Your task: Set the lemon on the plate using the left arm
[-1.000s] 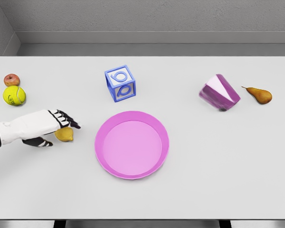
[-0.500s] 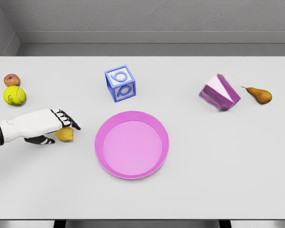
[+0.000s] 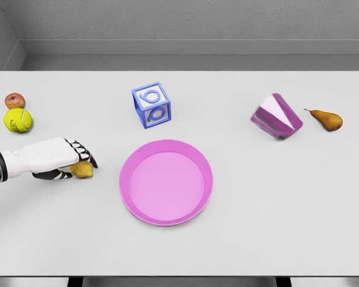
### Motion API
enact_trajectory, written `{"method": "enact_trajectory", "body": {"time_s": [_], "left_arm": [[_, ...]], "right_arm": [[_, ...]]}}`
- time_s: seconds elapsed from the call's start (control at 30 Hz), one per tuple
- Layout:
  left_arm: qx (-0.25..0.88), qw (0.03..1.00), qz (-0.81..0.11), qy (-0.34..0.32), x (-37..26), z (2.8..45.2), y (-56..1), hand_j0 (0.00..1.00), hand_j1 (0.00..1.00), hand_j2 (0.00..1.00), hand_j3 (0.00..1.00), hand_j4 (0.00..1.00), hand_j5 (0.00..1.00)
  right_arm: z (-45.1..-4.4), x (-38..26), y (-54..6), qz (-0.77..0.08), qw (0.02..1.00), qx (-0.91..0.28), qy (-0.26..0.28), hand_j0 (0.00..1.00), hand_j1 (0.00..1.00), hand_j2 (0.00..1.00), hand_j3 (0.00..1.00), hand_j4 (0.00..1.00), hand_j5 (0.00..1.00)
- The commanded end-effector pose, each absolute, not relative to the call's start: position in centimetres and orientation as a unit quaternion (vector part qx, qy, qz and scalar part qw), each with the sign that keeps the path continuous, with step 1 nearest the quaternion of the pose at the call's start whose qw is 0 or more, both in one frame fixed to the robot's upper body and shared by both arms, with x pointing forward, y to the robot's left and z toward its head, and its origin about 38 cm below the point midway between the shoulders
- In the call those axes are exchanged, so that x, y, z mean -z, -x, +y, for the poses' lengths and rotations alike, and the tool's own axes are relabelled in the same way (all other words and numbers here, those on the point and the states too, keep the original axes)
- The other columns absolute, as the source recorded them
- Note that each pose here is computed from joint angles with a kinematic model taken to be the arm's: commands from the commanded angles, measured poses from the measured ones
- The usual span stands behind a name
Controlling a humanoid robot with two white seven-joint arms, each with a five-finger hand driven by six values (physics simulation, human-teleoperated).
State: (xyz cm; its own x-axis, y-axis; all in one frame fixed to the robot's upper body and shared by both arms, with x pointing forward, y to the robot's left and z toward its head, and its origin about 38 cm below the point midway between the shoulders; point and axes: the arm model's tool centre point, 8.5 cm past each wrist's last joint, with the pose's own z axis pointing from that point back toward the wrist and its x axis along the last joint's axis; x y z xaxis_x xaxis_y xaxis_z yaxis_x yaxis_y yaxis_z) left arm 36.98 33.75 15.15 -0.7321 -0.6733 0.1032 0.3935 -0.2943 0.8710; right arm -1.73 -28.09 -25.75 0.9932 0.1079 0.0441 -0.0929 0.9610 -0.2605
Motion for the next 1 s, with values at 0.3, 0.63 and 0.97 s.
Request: {"method": "enact_trajectory", "body": {"time_s": [0.3,0.63,0.97], "left_arm": [[0.79,0.342,-0.49,-0.136,-14.9,33.8,-36.8,0.53,0.53,0.53,0.53,0.53,0.53],[0.783,0.339,-0.504,-0.135,-15.6,33.5,-37.0,0.51,0.51,0.51,0.51,0.51,0.51],[0.775,0.317,-0.53,-0.134,-17.4,32.2,-37.2,0.51,0.51,0.51,0.51,0.51,0.51]], "right_arm": [[-28.1,25.7,1.7,-0.029,0.99,-0.05,0.13,1.0,1.0,1.0,1.0,1.0,1.0],[-28.1,25.7,1.7,-0.029,0.99,-0.05,0.13,1.0,1.0,1.0,1.0,1.0,1.0],[-28.1,25.7,1.7,-0.029,0.99,-0.05,0.13,1.0,1.0,1.0,1.0,1.0,1.0]]}}
